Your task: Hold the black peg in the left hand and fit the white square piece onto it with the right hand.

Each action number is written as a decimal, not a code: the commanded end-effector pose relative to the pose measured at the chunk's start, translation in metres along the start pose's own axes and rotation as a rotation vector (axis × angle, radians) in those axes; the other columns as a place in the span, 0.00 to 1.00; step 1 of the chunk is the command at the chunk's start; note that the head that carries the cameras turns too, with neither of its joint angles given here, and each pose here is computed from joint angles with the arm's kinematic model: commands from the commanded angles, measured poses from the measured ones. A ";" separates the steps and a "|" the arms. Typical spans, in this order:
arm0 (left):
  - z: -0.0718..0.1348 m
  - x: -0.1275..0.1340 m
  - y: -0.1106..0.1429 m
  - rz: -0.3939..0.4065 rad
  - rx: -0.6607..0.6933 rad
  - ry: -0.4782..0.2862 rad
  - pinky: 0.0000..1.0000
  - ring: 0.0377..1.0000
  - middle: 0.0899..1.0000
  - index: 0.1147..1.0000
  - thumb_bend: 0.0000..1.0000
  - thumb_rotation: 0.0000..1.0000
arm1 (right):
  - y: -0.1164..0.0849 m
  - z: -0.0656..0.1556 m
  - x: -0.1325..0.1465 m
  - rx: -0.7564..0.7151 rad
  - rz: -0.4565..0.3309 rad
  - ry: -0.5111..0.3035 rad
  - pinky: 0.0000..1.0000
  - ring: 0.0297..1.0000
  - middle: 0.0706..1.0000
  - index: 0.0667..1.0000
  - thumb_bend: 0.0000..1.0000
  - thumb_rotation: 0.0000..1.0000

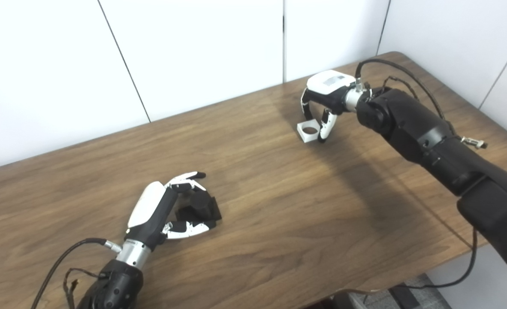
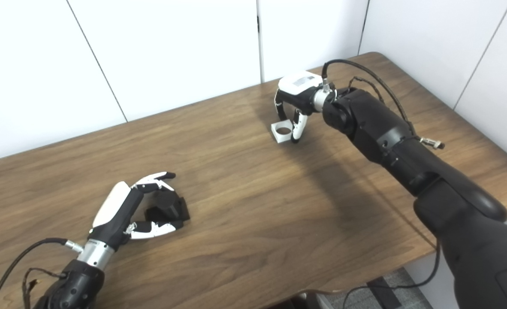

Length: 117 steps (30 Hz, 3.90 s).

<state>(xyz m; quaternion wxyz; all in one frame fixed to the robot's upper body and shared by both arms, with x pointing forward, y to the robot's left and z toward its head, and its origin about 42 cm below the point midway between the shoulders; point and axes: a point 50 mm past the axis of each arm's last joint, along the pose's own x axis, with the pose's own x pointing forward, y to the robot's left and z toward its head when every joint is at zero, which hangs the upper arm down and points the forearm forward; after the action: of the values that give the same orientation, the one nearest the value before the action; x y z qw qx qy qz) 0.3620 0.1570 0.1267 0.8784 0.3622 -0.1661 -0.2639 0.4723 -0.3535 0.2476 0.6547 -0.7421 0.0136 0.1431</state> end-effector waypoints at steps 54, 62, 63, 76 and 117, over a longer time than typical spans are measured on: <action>0.003 0.008 -0.018 -0.054 0.020 0.066 0.73 0.86 0.82 0.42 0.52 0.07 | -0.123 0.053 -0.063 0.094 -0.368 -0.353 0.95 0.89 0.76 0.44 0.52 0.14; 0.010 0.017 -0.026 -0.044 0.006 0.073 0.72 0.85 0.81 0.42 0.52 0.07 | -0.125 0.067 -0.075 0.131 -0.338 -0.423 0.86 0.88 0.76 0.44 0.52 0.14; 0.010 0.018 -0.026 -0.042 0.006 0.073 0.72 0.85 0.81 0.42 0.52 0.07 | -0.125 0.069 -0.075 0.132 -0.337 -0.428 0.86 0.88 0.76 0.44 0.52 0.14; 0.009 0.023 -0.028 -0.033 0.018 0.080 0.70 0.85 0.81 0.42 0.52 0.07 | -0.124 0.107 -0.079 0.177 -0.313 -0.595 0.81 0.86 0.76 0.44 0.52 0.14; 0.011 0.023 -0.033 -0.035 0.013 0.078 0.71 0.85 0.81 0.42 0.52 0.07 | -0.087 0.183 -0.034 0.232 -0.177 -0.635 0.84 0.86 0.76 0.44 0.52 0.14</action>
<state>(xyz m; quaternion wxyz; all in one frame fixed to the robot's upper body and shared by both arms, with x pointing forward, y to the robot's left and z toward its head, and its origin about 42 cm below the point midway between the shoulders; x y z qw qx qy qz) 0.3683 0.1230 0.1272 0.8845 0.3681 -0.1620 -0.2363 0.4165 -0.1725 0.2897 0.7248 -0.5738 -0.1887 0.3312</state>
